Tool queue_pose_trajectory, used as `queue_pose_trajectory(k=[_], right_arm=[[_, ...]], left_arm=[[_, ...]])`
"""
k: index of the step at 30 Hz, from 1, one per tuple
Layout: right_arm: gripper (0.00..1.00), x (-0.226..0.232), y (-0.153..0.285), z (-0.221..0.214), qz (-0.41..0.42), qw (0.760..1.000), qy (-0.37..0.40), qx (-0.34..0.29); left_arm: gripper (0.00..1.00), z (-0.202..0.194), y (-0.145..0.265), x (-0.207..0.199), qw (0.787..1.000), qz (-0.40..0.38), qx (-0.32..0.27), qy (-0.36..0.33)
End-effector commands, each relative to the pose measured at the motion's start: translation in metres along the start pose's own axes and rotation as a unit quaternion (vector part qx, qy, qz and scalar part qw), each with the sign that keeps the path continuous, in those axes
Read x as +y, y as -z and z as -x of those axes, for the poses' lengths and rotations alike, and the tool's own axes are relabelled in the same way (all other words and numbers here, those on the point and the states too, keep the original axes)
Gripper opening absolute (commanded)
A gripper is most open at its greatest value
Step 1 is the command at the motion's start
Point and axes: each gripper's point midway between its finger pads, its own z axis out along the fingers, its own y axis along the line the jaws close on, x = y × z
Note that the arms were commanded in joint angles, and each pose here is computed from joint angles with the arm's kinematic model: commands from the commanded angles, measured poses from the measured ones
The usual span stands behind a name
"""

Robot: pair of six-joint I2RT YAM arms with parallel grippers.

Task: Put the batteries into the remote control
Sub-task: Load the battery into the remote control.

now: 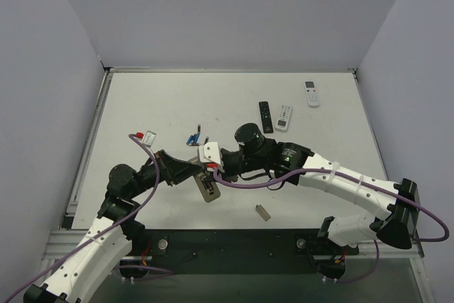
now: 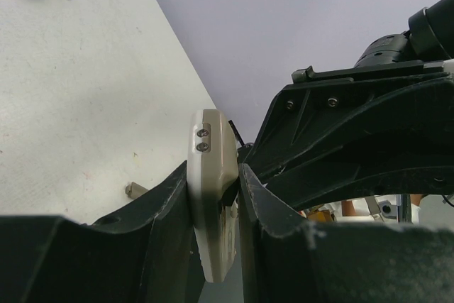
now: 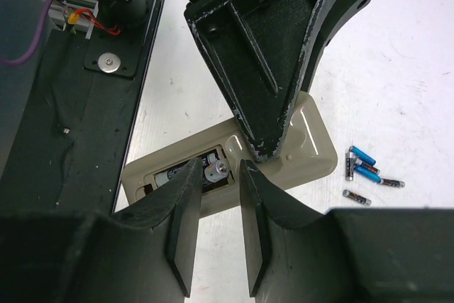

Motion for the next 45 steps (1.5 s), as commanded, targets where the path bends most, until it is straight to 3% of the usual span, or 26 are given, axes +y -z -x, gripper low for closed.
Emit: queue_pose_trajectory(k=[1,30,45], right_arm=[[0.24,-0.002,0.001,0.023,0.011,0.999,0.018,-0.030],[0.15,0.018,0.001,-0.023,0.029,0.999,-0.005,0.016],[0.05,0.027,-0.001,-0.061,0.028,0.997,-0.042,0.058]], left_arm=[[0.00,0.014,0.000,-0.030,0.999,-0.039,-0.013,-0.032],[0.00,0.032,0.005,-0.056,0.992,-0.104,-0.073,0.022],[0.00,0.045,0.014,-0.083,0.982,-0.157,-0.104,0.017]])
